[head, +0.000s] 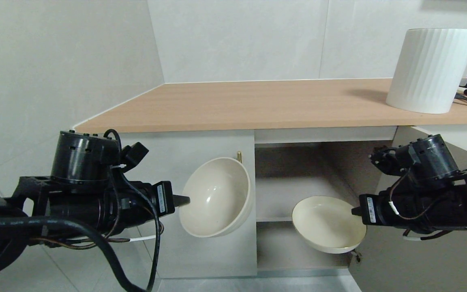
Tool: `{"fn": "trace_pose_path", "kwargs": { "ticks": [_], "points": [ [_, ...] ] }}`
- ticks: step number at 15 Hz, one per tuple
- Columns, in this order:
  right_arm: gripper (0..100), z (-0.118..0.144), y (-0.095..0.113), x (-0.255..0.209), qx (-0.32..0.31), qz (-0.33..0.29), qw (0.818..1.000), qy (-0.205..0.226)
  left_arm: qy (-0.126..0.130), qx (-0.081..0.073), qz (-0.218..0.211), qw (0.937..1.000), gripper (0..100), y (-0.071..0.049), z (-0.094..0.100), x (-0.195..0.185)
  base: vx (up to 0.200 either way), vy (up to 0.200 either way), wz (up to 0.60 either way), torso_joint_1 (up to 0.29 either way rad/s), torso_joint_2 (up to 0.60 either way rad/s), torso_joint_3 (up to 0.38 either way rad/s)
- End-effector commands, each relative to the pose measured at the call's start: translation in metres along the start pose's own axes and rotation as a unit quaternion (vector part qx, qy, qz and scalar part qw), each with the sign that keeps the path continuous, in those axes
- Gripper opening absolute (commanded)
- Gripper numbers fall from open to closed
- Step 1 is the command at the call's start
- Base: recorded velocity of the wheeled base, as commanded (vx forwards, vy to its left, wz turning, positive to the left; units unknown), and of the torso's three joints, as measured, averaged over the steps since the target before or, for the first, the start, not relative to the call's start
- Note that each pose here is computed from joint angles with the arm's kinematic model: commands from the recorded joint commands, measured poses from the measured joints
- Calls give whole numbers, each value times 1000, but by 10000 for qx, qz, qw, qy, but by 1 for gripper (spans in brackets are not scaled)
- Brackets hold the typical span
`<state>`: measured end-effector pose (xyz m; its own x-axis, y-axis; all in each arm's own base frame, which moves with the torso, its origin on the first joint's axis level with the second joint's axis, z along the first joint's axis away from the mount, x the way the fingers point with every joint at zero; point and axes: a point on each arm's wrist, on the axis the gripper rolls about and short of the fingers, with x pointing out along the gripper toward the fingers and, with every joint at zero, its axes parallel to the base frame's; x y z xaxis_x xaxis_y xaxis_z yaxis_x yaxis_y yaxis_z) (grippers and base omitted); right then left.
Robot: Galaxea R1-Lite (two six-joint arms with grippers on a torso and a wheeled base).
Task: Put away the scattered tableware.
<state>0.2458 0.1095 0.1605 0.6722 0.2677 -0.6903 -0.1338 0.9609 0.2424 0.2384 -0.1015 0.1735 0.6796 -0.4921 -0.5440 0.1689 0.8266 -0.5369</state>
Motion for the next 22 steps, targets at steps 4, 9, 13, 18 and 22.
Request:
{"fn": "trace_pose_path", "kwargs": {
  "ticks": [4, 9, 13, 18, 22],
  "points": [
    [0, 1, 1, 80, 284, -311, 9982, -429, 4, -4, 10, 10000, 0, -1, 4, 6, 0, 0, 0, 0, 0, 0],
    [0, -5, 0, 146, 287, -432, 9978, -413, -33, -11, 9, 10000, 0, -2, 9, 8, 0, 0, 0, 0, 0, 0],
    [0, 3, 1, 197, 287, -719, 9955, -546, 88, -40, 85, 9999, 0, -1, 7, 8, 0, 0, 0, 0, 0, 0],
    [0, 10, -14, 230, 424, -1089, 9910, -656, 164, -51, 133, 9998, 0, 1, 5, 12, 0, 0, 0, 0, 0, 0],
    [0, 9, -30, 244, 533, -1461, 9854, -700, 375, 5, 127, 9992, 0, -1, -3, 21, 0, 0, 0, 0, 0, 0]
  ]
}}
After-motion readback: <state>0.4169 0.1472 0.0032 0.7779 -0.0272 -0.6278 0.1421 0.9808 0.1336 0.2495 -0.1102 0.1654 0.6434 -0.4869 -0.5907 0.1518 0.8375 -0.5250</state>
